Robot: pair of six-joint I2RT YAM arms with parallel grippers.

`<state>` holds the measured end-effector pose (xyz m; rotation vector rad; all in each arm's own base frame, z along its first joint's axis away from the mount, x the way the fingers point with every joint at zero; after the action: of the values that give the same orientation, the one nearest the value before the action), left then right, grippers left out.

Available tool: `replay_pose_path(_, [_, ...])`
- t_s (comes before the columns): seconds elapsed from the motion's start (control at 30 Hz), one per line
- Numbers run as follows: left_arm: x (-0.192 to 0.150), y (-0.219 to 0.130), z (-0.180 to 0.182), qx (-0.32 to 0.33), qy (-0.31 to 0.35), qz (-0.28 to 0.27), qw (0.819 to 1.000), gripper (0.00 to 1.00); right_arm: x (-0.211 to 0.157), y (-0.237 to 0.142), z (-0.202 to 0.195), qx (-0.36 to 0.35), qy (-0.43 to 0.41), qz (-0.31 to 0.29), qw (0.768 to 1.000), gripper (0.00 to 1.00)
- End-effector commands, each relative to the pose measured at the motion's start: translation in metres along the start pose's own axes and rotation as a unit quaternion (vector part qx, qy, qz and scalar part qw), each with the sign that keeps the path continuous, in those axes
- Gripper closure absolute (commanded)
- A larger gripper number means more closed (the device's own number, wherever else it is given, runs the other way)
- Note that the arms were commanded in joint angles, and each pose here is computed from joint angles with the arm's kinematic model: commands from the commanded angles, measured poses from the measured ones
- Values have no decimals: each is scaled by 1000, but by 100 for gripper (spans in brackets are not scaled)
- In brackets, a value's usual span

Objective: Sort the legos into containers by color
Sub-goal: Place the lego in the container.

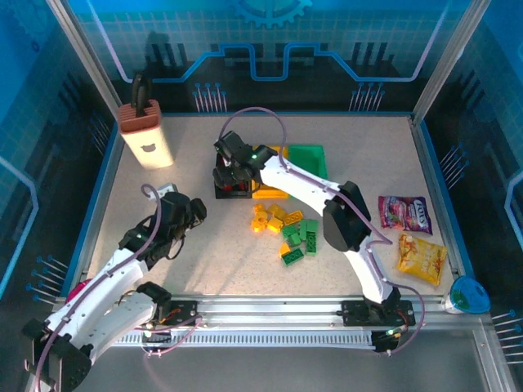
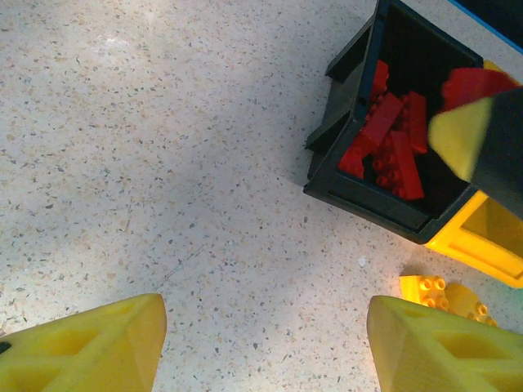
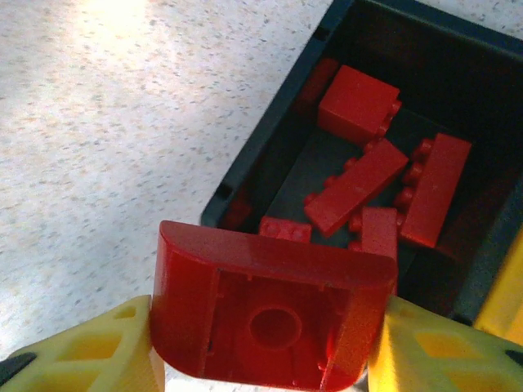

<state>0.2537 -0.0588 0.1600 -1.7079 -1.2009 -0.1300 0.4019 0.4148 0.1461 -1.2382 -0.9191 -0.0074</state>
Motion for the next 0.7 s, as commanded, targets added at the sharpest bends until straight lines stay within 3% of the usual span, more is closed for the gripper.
replay_pose_path(0.0, [-5,-2,11,13,-4,-1,1000,34,5,9,-5,6,-15,10,1000,45])
replay_pose_path(0.23, [-5,-2,12,15,-4,-1,1000,34,8,34,-12,8,-13,14,1000,41])
replay_pose_path(0.37, [-4,-4,12,13,-4,-3,1000,34,14,39,-15,7,-11,5,1000,29])
replay_pose_path(0.5, [3,-13,3,18,42,-34,998,35,28,33,-19,15,-1,-8,1000,17])
replay_pose_path(0.67, [1,-20,-17,10,97,-52,994,34,40,10,-20,18,-1,-28,999,14])
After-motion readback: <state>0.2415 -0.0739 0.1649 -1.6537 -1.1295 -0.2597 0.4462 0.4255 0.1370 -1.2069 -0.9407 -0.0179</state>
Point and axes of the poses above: each hand's point on the last joint's axis, 136 mm out from that joint toward the fingers, its own y axis out along the fingers, its own z axis along the line the jaws close on, x = y × z, the point moved 1 cm from there along -y, back along the fingers, and after that the axes turned 9 degrees about -y, right-handed, at the moved point
